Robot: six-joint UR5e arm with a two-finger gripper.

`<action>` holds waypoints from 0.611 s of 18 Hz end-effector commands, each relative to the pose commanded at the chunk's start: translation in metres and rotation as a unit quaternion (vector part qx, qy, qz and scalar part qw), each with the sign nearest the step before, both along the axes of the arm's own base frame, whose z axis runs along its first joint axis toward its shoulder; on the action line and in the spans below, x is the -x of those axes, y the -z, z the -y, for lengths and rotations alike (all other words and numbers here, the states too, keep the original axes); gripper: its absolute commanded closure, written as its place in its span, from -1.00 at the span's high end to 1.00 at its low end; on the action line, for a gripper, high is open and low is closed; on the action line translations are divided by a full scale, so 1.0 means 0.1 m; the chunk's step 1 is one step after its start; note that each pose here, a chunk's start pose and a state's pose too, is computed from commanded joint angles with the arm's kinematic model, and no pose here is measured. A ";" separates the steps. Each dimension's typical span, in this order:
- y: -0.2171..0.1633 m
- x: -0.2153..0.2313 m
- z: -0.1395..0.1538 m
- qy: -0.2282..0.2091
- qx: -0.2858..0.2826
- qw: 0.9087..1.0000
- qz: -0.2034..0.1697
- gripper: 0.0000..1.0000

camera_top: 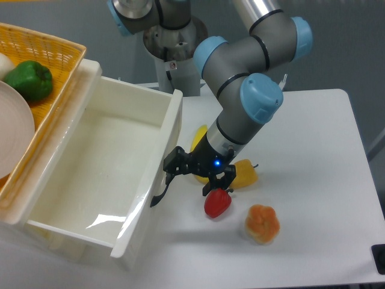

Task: Slide the top white drawer open

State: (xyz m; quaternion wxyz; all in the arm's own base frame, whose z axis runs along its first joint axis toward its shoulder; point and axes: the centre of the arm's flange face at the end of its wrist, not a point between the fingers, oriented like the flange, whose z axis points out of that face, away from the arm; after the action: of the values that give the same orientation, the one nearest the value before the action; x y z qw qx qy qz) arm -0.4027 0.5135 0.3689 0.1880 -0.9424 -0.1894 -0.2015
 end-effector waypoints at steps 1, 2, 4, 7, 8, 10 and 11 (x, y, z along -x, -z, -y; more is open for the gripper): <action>-0.01 0.01 0.01 -0.001 0.000 1.000 -0.001 1.00; -0.01 0.02 0.02 -0.002 0.003 1.000 -0.003 1.00; -0.01 0.11 0.10 -0.011 0.004 1.000 -0.004 1.00; 0.00 0.38 0.29 -0.035 0.002 0.999 -0.007 1.00; 0.03 0.49 0.36 -0.044 -0.001 0.999 -0.011 1.00; 0.15 0.71 0.47 -0.061 -0.003 0.998 -0.017 1.00; 0.18 0.81 0.53 -0.068 -0.005 0.997 -0.022 1.00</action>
State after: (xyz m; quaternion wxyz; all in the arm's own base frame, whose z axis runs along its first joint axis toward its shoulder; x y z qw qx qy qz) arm -0.4841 0.4607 0.3512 0.2104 -0.9305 -0.2480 -0.1685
